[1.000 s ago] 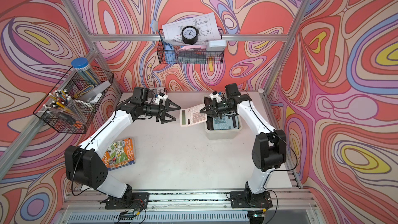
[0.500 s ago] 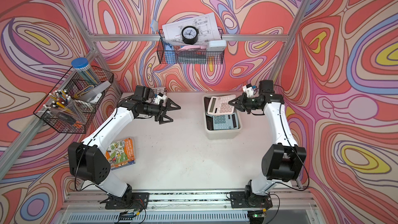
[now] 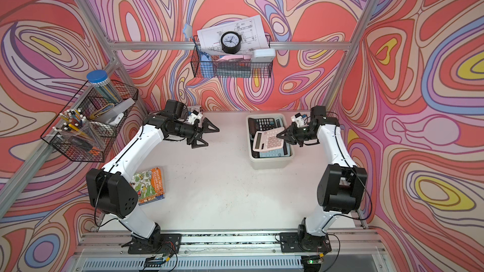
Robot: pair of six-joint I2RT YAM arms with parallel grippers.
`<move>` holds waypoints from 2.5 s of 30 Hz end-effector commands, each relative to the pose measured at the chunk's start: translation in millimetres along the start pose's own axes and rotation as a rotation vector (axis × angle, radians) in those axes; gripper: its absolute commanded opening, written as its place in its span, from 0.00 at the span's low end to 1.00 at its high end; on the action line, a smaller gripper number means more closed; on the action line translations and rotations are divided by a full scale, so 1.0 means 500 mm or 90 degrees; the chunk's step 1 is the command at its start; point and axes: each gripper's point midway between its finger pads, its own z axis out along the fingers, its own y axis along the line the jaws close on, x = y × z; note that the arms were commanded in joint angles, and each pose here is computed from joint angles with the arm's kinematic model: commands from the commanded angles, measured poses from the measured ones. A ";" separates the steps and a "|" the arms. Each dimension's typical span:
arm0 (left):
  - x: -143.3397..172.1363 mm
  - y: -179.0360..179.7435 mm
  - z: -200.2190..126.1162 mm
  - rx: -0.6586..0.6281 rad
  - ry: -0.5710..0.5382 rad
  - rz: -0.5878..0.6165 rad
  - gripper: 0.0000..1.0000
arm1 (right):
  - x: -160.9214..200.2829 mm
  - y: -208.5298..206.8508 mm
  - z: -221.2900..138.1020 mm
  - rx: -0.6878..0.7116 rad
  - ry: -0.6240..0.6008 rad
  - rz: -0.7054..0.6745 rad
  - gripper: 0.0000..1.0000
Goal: Put the calculator in the storage box
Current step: Place the calculator in the storage box, then adjust the calculator in the storage box.
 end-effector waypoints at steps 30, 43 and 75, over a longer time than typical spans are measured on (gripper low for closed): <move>-0.019 0.013 0.010 0.002 -0.022 0.028 0.99 | 0.012 -0.040 0.067 0.087 0.099 -0.027 0.30; -0.022 0.024 0.012 -0.012 -0.028 0.024 0.98 | -0.020 -0.065 0.004 0.263 0.056 -0.053 0.47; 0.009 0.015 -0.004 -0.061 -0.053 0.065 0.99 | 0.051 0.032 0.132 0.178 0.109 -0.107 0.47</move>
